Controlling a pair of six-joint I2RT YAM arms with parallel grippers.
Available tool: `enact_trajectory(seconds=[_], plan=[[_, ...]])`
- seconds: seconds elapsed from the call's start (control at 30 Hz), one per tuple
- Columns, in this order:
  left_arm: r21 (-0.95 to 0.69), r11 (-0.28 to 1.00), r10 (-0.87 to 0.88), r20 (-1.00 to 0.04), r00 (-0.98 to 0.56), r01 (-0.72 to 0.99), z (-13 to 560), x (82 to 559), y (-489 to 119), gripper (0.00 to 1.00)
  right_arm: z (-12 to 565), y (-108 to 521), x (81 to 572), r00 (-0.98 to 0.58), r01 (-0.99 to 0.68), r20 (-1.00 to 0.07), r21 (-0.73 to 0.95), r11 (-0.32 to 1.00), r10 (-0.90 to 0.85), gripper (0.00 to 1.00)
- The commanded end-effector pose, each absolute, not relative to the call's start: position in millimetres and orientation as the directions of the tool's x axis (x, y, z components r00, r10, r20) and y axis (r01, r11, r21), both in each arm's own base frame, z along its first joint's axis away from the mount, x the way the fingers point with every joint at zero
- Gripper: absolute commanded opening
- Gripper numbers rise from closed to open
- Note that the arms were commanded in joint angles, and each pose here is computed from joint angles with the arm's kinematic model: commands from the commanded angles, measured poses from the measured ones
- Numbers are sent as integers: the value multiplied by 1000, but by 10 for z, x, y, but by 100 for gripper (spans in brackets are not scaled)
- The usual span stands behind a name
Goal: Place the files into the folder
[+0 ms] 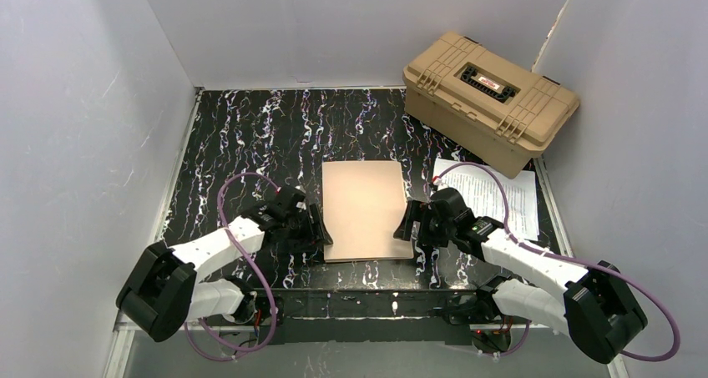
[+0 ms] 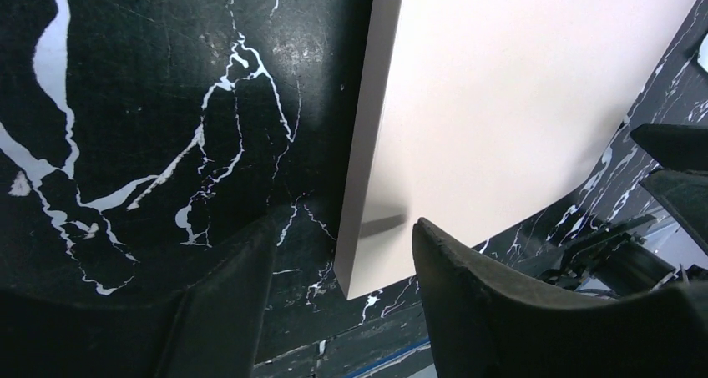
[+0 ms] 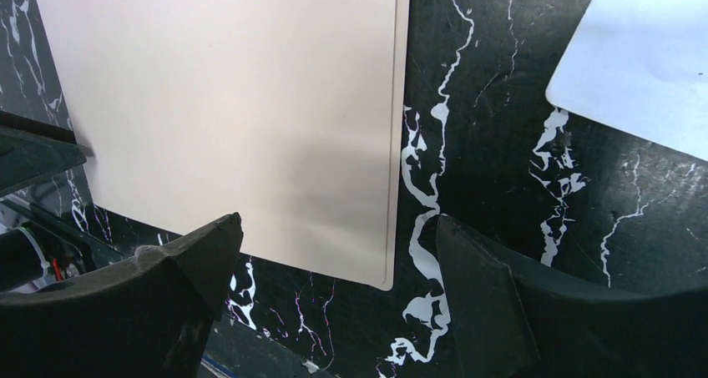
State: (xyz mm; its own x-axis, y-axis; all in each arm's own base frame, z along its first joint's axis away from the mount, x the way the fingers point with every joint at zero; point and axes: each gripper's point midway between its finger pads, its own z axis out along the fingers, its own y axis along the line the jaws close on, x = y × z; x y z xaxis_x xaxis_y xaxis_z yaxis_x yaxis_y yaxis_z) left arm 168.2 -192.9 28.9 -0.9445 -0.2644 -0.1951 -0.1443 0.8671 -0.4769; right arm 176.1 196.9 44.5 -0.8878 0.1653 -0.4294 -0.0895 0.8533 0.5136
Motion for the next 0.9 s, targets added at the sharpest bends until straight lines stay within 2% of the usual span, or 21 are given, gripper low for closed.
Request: enact_trajectory(seconds=[0.0,0.13,0.47,0.87], plan=[[-351,911,-280,-133,-951,-219,-3,1403,-1637,57,513,1977,1796,-878,-104,-451,509,855,162,94],[-350,907,-292,-121,-949,-234,-53,1374,-1629,47,525,1987,1802,-878,-104,-451,512,852,163,94],[-357,894,-330,-114,-937,-271,-122,1333,-1598,30,582,2030,1821,-874,-107,-453,533,839,176,92],[-375,872,-384,-126,-915,-314,-183,1277,-1502,22,757,2200,1897,-870,-146,-460,585,798,178,88]])
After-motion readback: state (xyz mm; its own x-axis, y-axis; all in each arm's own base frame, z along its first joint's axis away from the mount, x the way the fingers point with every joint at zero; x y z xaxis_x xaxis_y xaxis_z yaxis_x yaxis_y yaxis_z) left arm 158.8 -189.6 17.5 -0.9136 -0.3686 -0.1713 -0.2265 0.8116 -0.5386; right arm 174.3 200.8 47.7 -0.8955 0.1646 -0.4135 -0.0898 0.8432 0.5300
